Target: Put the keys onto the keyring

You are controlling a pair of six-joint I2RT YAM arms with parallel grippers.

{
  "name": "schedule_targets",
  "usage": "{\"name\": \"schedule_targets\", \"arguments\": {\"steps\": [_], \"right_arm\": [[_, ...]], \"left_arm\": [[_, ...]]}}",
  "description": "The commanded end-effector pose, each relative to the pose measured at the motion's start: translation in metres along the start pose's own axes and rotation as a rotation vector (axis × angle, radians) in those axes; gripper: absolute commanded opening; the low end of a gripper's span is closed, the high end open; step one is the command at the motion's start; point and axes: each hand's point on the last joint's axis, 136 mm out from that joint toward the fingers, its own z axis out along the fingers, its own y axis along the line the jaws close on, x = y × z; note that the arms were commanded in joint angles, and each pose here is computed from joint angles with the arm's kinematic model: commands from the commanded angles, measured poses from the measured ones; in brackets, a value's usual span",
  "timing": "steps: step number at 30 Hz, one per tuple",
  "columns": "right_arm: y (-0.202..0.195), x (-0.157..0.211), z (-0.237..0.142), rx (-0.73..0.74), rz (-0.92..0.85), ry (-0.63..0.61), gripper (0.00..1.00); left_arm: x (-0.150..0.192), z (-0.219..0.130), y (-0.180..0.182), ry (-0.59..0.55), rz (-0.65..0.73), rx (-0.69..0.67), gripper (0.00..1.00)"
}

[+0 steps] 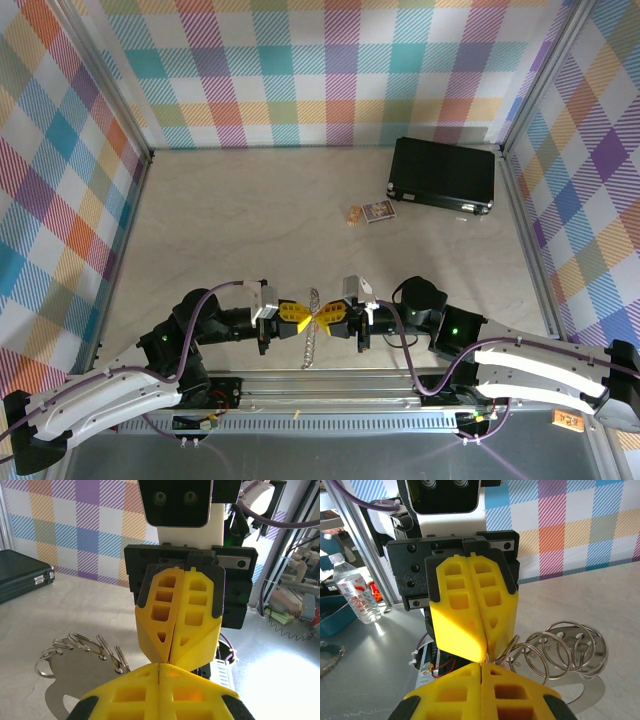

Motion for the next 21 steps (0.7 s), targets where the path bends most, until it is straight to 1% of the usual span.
{"name": "schedule_targets", "arguments": {"steps": [1,21], "right_arm": [[0.0208,-0.0284,-0.0001,-0.096,-0.057,-0.069,0.0],[0.025,-0.0248,-0.0063,-0.109,-0.1,-0.074,0.0]], "left_arm": [[-0.0178,0.0023,-0.0023,-0.043,0.033,0.007,0.0],[-0.017,0.0045,-0.0019,-0.039,0.03,0.009,0.0]]}}
